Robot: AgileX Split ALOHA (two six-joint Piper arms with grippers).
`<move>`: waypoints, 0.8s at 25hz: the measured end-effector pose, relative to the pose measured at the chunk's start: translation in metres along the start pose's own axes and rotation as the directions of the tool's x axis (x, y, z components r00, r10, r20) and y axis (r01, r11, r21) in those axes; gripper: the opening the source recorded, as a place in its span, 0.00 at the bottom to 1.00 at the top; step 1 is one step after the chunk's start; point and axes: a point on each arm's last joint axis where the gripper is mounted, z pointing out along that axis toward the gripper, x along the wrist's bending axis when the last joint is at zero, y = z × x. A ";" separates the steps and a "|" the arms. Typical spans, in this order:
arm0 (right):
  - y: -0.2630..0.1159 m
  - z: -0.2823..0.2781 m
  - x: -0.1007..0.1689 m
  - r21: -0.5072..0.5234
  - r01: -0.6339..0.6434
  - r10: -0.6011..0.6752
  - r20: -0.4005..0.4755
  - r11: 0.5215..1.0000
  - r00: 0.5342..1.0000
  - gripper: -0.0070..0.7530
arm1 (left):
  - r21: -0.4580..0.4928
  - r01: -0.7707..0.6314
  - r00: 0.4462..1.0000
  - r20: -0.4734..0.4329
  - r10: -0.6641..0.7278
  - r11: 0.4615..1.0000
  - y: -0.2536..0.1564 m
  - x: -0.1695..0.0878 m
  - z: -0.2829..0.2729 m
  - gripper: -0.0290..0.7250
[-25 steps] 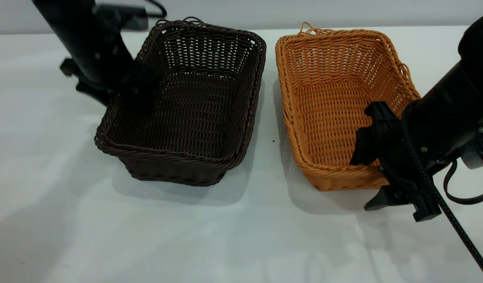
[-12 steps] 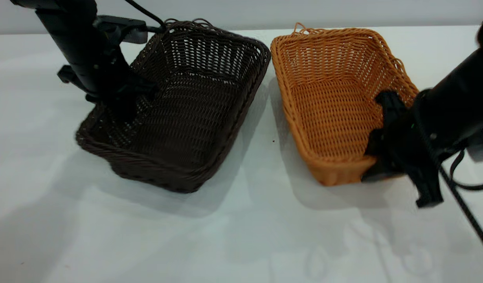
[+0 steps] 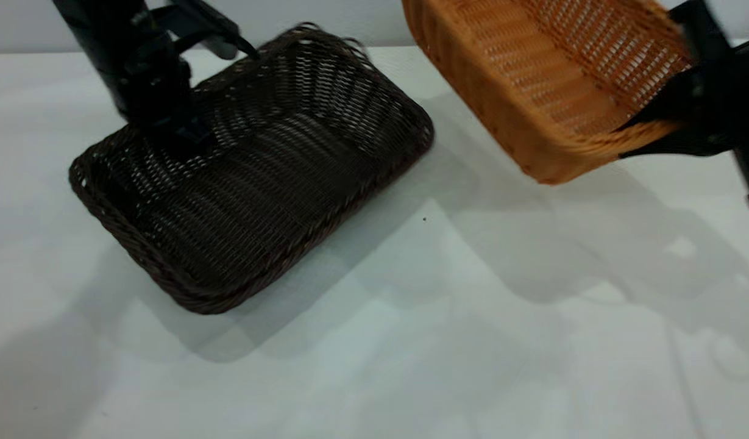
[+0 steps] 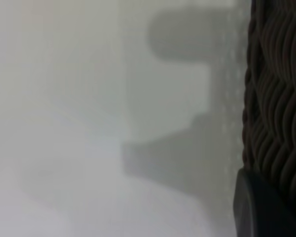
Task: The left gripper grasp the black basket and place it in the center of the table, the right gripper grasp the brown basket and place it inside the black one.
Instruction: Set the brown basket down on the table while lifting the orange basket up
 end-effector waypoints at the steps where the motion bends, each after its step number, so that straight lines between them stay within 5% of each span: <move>1: 0.004 -0.004 0.000 0.025 0.023 -0.023 -0.011 0.999 1.000 0.09 | -0.025 -0.063 0.998 -0.007 0.063 0.998 0.005 -0.003 0.000 0.14; 5: 0.007 -0.019 0.013 0.182 0.153 -0.139 -0.089 0.971 0.986 0.09 | -0.127 -0.371 0.928 -0.076 0.363 0.920 0.027 -0.020 -0.004 0.14; 10: 0.008 -0.031 0.047 0.291 0.285 -0.221 -0.235 0.913 0.947 0.09 | -0.193 -0.640 0.768 -0.194 0.610 0.744 0.048 -0.042 -0.003 0.14; 15: 0.022 -0.040 0.076 0.231 0.367 -0.300 -0.281 0.901 0.912 0.09 | -0.216 -0.741 0.671 -0.252 0.697 0.636 0.059 -0.062 0.002 0.14; 20: 0.027 -0.044 0.087 0.207 0.393 -0.326 -0.296 0.896 0.898 0.09 | -0.233 -0.748 0.663 -0.270 0.698 0.621 0.063 -0.069 0.002 0.14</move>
